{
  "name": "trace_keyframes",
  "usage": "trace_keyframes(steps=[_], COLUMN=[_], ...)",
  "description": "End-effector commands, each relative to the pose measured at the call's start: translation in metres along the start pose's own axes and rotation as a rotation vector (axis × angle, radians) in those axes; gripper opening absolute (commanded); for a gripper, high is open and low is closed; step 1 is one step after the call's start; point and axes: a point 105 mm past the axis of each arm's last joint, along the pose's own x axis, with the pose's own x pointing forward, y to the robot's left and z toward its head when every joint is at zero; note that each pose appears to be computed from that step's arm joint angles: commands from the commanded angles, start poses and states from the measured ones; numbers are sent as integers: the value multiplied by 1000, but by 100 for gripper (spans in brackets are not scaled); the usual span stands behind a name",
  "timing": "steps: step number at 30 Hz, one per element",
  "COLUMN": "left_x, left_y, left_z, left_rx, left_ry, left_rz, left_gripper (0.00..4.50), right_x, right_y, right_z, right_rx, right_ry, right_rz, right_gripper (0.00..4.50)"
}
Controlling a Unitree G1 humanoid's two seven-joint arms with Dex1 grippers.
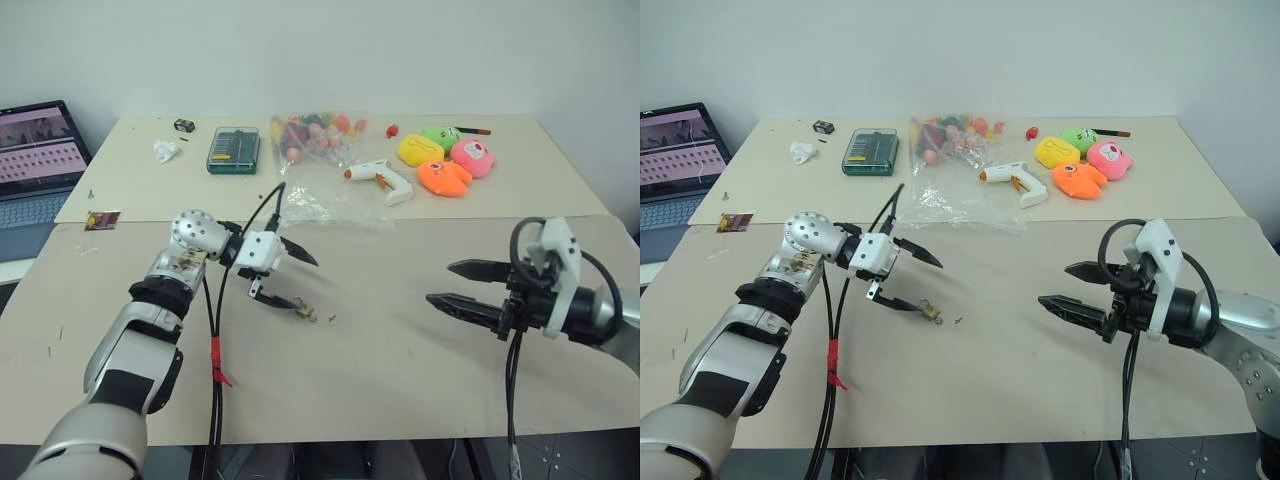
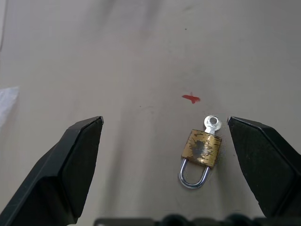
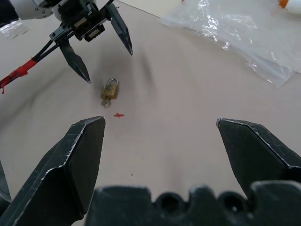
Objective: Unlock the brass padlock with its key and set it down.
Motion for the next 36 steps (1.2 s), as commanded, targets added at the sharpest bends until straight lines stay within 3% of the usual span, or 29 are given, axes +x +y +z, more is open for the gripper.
trace_keyframes(steps=[1,18,19,20,25,26,27,31,36], left_x=[5,18,17,17,15,15,14,13,15], left_y=[0,-19,-21,-24,-33,-34,-36,-37,-23], left_z=[1,-22,-24,-27,-34,-35,-36,-34,-22], left_rx=[73,39,21,1,-77,-85,-94,-99,-131], left_ry=[40,134,139,144,148,147,146,119,5], left_rz=[-71,-207,-213,-218,-227,-227,-229,-208,-93], left_gripper=[450,450,400,383,203,186,133,11,1], right_x=[-10,-19,-18,-18,-14,-14,-13,-10,-5], right_y=[7,12,12,12,12,12,11,10,10], right_z=[9,8,8,8,6,5,5,7,6], right_rx=[-27,-39,-39,-38,-36,-36,-38,-39,-39], right_ry=[-37,-29,-29,-29,-18,-15,-14,-17,-17], right_rz=[-41,-104,-104,-104,-95,-94,-93,-87,-66], right_gripper=[446,446,450,450,450,450,450,450,450])
